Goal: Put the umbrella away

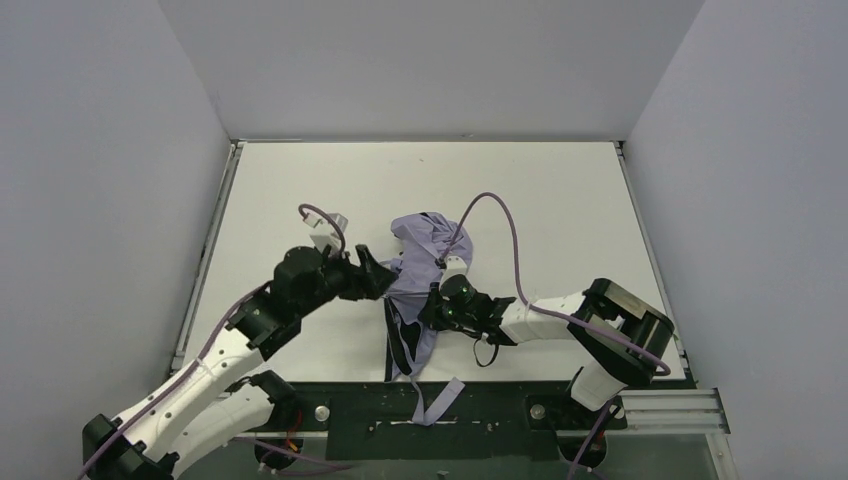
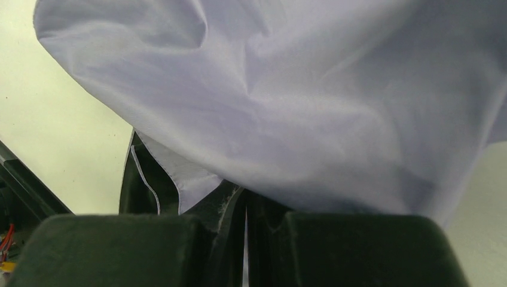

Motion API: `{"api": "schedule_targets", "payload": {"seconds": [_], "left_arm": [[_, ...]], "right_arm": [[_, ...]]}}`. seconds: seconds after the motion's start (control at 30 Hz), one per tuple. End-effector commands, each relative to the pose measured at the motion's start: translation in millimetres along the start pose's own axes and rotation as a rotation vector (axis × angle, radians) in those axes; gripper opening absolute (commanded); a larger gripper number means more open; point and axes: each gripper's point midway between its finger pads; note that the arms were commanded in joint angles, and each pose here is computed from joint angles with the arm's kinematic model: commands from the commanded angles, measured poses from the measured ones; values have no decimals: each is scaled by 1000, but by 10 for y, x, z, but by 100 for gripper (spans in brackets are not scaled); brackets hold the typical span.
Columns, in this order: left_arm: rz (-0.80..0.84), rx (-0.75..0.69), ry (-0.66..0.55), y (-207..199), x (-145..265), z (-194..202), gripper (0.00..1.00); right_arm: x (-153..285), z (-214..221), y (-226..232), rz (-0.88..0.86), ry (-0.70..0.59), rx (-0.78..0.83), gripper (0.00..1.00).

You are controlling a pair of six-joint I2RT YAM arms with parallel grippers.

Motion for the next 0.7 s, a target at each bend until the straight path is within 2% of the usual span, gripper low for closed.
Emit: {"api": "schedule_targets", "payload": {"seconds": [0.0, 0.13, 0.23, 0.37, 0.67], "left_arm": [[53, 40, -5, 34, -182, -441, 81], [91, 117, -45, 144, -562, -828, 85], [136, 178, -47, 203, -856, -942, 85], [197, 214, -49, 271, -1191, -987, 86], [137, 254, -43, 699, -1561, -872, 87]], "right_arm": [[117, 403, -679, 240, 123, 101, 1], [117, 371, -638, 229, 120, 109, 1], [122, 340, -617, 224, 113, 107, 1], [113, 326, -595, 217, 112, 112, 1], [85, 246, -502, 199, 102, 116, 2]]}}
Point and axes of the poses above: each gripper's point midway between its finger pads, its own x axis back along the fingers, its own y axis along the line the jaws close on, z = x × y, and after that the axes turned 1 degree about -x, right-handed
